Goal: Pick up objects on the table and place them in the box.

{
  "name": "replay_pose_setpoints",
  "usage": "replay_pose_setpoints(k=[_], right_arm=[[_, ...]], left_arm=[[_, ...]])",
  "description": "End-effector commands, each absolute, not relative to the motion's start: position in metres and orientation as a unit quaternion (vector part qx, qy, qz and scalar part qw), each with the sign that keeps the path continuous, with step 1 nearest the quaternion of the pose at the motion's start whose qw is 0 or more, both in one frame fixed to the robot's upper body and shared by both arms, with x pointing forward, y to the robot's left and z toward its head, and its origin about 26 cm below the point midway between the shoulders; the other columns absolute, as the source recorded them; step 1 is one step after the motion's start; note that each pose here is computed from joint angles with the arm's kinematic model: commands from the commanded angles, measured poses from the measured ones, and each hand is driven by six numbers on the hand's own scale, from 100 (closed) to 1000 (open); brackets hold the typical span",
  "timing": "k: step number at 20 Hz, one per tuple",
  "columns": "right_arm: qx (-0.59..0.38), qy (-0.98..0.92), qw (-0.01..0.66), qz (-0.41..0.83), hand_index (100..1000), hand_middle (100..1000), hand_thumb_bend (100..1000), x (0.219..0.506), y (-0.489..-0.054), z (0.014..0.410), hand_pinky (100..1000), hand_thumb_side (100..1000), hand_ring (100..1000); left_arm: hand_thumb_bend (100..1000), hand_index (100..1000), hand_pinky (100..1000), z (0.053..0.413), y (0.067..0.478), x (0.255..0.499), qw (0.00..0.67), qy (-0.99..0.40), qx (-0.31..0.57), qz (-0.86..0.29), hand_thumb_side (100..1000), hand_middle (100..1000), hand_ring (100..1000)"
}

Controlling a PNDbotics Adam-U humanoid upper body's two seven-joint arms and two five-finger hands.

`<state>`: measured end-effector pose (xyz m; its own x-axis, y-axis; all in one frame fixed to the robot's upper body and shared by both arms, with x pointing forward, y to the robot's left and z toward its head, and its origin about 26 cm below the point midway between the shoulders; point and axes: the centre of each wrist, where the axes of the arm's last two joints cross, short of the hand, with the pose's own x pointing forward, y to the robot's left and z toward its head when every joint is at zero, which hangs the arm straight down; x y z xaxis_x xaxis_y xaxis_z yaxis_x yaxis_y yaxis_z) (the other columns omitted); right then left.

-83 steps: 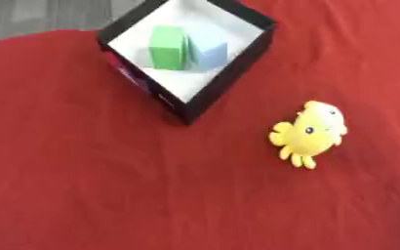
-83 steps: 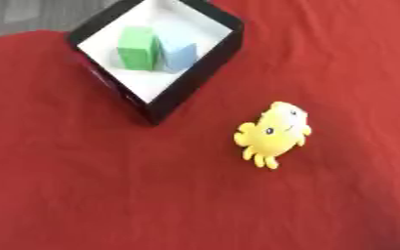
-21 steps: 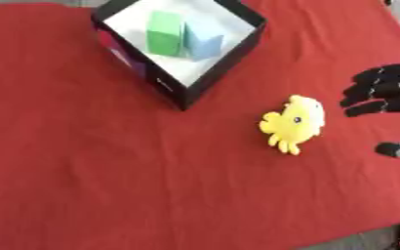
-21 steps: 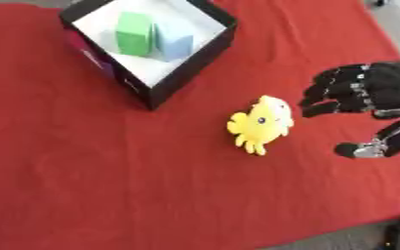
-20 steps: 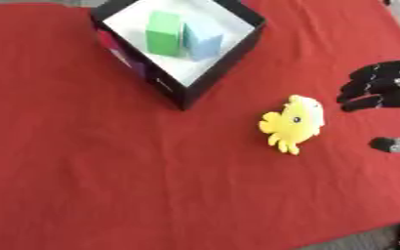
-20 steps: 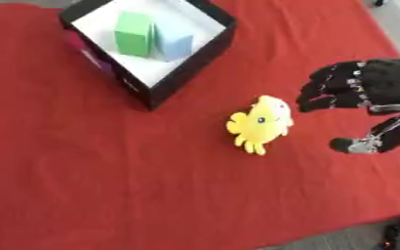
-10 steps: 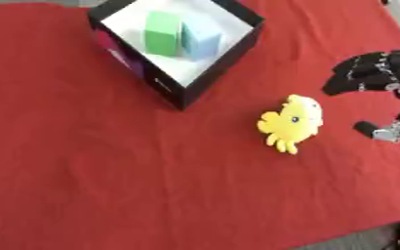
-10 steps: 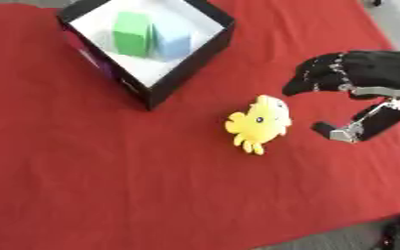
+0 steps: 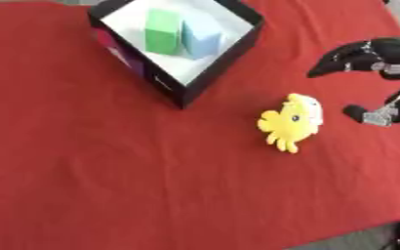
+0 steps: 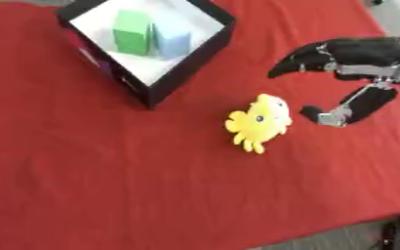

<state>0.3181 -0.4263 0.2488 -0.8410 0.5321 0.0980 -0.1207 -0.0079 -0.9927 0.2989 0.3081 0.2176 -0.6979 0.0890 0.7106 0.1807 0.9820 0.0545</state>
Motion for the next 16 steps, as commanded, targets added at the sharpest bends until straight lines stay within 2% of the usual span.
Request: replay_pose_setpoints(k=[1,7,15,16], right_arm=[[-0.108,-0.613,0.197,0.758,987,866,199,0.321,-0.435,0.261,902,452,880],[-0.066,-0.598,0.214,0.770,991,878,218,0.329,-0.441,0.257,914,358,892],[-0.058,-0.590,0.215,0.776,988,872,254,0.333,-0.437,0.250,917,226,890],[-0.058,-0.587,0.215,0.778,990,872,266,0.333,-0.436,0.248,919,186,890]], left_arm=[[100,778,809,0.226,0.307,0.296,0.369,-0.924,-0.074,-0.069,700,703,704],[100,776,808,0.230,0.304,0.298,0.367,-0.924,-0.078,-0.075,701,701,704],[100,775,807,0.231,0.303,0.298,0.366,-0.924,-0.081,-0.077,703,699,703],[100,775,806,0.230,0.303,0.298,0.366,-0.924,-0.080,-0.077,704,699,704]])
